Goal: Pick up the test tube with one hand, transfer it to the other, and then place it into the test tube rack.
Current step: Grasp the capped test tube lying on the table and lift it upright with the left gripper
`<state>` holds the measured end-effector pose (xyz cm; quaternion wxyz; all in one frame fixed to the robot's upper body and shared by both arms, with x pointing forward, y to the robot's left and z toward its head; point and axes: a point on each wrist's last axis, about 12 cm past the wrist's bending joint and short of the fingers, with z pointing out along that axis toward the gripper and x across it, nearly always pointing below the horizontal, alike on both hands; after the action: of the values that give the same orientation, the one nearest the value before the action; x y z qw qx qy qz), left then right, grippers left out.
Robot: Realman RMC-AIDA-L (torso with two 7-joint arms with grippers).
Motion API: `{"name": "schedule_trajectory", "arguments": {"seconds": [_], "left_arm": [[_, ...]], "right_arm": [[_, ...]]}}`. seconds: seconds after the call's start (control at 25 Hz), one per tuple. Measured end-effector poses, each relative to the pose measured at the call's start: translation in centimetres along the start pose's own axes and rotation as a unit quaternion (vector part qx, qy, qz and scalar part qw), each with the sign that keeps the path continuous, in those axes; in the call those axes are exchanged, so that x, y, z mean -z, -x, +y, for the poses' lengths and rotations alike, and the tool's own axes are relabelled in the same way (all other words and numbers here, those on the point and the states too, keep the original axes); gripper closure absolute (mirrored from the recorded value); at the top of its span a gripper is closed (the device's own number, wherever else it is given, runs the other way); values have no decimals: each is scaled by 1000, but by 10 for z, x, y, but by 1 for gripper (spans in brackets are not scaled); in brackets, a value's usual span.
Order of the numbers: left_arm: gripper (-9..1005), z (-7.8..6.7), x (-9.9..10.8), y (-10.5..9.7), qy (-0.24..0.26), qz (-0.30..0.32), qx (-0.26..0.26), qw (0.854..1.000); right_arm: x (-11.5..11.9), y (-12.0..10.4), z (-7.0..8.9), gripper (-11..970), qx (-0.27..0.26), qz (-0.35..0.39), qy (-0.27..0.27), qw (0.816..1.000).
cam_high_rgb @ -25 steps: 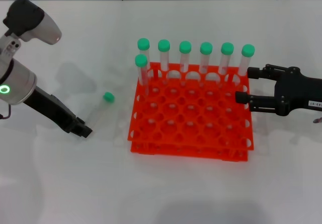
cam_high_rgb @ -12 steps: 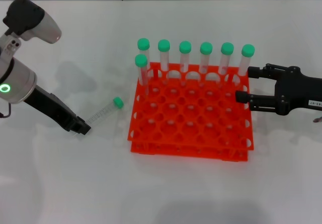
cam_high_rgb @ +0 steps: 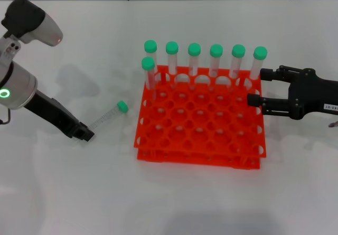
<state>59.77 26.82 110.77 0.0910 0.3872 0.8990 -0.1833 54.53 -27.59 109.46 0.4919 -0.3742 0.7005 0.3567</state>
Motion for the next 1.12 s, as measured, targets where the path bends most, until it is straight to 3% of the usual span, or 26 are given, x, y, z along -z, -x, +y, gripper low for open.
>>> {"name": "schedule_trajectory", "arguments": {"seconds": [0.6, 0.88, 1.12], "left_arm": [[801, 1, 4, -1, -6, -8, 9, 1000], [803, 9, 16, -6, -10, -43, 36, 998], [804, 19, 41, -13, 7, -115, 42, 993]], "right_arm": [[1, 0, 0, 168, -2, -3, -1, 1000], [3, 1, -1, 168, 2, -8, -4, 1000], [3, 2, -1, 168, 2, -11, -4, 1000]]}}
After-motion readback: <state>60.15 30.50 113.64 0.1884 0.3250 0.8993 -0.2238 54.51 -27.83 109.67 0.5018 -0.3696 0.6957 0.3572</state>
